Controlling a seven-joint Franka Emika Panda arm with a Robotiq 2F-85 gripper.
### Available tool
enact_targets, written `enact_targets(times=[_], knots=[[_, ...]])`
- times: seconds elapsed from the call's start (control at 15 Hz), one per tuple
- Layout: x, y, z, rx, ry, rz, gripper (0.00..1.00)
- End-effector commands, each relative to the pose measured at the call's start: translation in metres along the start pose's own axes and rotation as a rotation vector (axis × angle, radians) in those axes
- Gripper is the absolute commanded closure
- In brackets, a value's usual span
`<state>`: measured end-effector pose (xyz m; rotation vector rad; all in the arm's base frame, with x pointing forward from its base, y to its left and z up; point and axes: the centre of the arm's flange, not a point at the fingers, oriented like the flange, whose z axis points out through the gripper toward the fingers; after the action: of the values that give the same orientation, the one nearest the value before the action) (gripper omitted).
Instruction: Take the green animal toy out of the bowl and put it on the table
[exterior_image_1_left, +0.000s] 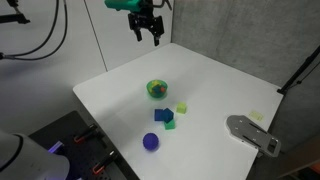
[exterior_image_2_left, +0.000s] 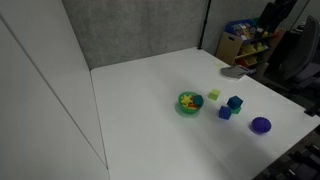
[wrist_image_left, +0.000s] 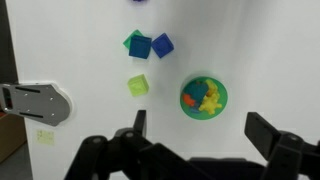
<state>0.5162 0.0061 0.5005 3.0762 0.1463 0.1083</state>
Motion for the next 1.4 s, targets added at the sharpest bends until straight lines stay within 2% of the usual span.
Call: enact_targets(times=[0.0,0.6,0.93,1.33], knots=[[0.045,-0.002,0.023,0.084,-0.034,0.017,0.0],[0.099,-0.013,0.132,0.184,-0.143,0.139,0.0],[0.117,-0.018,0.203,0.165,-0.198,0.185,0.0],[0.126,-0.035,0.279,0.148,-0.218,0.216,0.0]])
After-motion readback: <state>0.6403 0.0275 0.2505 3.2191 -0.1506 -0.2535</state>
